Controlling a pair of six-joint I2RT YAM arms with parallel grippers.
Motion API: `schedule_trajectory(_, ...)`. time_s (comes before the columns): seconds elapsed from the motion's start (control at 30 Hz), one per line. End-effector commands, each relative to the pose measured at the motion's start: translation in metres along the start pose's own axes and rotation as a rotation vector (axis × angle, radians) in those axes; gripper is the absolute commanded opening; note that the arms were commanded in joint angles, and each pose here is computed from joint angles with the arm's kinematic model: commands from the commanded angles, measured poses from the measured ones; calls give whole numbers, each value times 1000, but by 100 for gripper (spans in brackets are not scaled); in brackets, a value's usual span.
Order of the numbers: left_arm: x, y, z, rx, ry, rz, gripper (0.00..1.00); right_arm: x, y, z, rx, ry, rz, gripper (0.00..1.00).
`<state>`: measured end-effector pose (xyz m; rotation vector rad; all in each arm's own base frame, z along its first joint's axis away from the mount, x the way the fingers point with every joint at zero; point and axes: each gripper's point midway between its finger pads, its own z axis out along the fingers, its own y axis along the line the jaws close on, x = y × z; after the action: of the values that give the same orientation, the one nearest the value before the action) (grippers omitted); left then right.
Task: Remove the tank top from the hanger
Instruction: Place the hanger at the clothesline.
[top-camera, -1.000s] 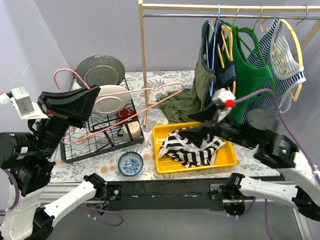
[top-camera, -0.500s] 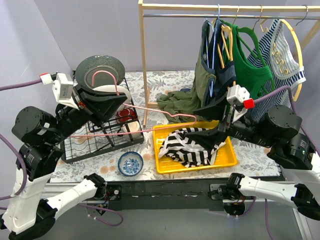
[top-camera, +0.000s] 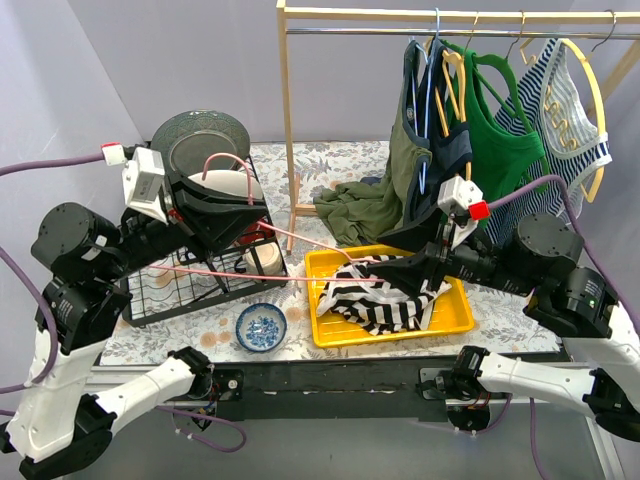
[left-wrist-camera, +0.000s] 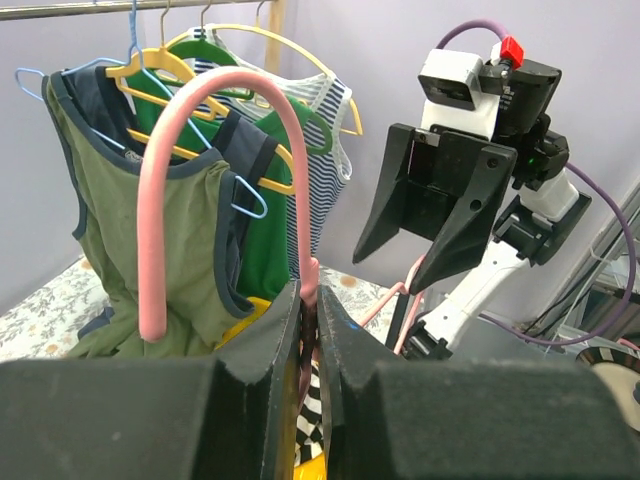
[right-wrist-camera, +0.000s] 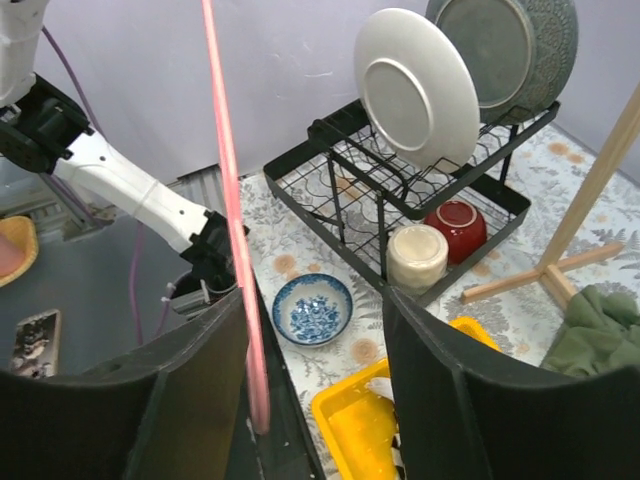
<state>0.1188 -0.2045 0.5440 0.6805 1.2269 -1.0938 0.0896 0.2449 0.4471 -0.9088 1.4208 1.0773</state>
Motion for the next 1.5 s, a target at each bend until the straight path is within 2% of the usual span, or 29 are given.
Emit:
schedule_trajectory(0.0, 2, -1, 7, 27, 17, -6, 0, -7, 11, 4, -64, -46, 14, 52)
schedule_trajectory(0.03, 2, 0, 8, 27, 18, -10, 0, -3, 12, 4, -70, -42, 18, 32)
schedule_trajectory(0.1, 3, 1, 8, 22, 19, -13, 0, -3, 13, 4, -74, -51, 24, 15)
schedule_trajectory(0.13, 4, 2, 8, 14, 18, -17, 0, -3, 13, 3, -77, -55, 23, 2)
schedule_trajectory(0.23, 3, 8, 7, -25, 8, -24, 0, -9, 17, -1, -88, -86, 26, 1)
schedule_trajectory(0.27, 1, 8, 6, -29, 1, -19, 7, -12, 17, -4, -87, -99, 23, 1)
schedule_trajectory(0.3, 0, 9, 5, -39, -4, -23, 33, -16, 17, -6, -83, -116, 20, 1)
schedule_trajectory(0.4, -3, 7, 5, -29, -9, -23, 74, -30, 5, -19, 3, -176, 16, 1)
schedule_trajectory(0.47, -4, 5, 7, -19, -1, -26, 82, -39, 1, -30, 39, -210, 10, 1)
schedule_trajectory(0.53, -3, 7, 8, -27, 3, -32, 98, -49, -6, -44, 95, -246, 12, 1)
schedule_trajectory(0.7, -4, 11, 7, -46, 4, -16, 98, -76, -39, -86, 339, -306, 41, 1)
schedule_trajectory(0.73, -4, 12, 7, -53, 5, -14, 98, -70, -44, -89, 371, -266, 42, 1)
schedule_trajectory(0.9, -1, 25, 6, -118, 12, 7, 98, -67, -62, -101, 495, -223, 53, 1)
schedule_trajectory(1.03, 5, 39, 6, -185, 20, 5, 98, -57, -76, -93, 573, -153, 62, 1)
schedule_trajectory(1.3, 10, 48, 1, -233, 40, 38, 98, -53, -95, -89, 689, -100, 41, 1)
schedule_trajectory(1.47, 19, 53, 3, -241, 56, 36, 98, -65, -103, -55, 679, -165, 2, 1)
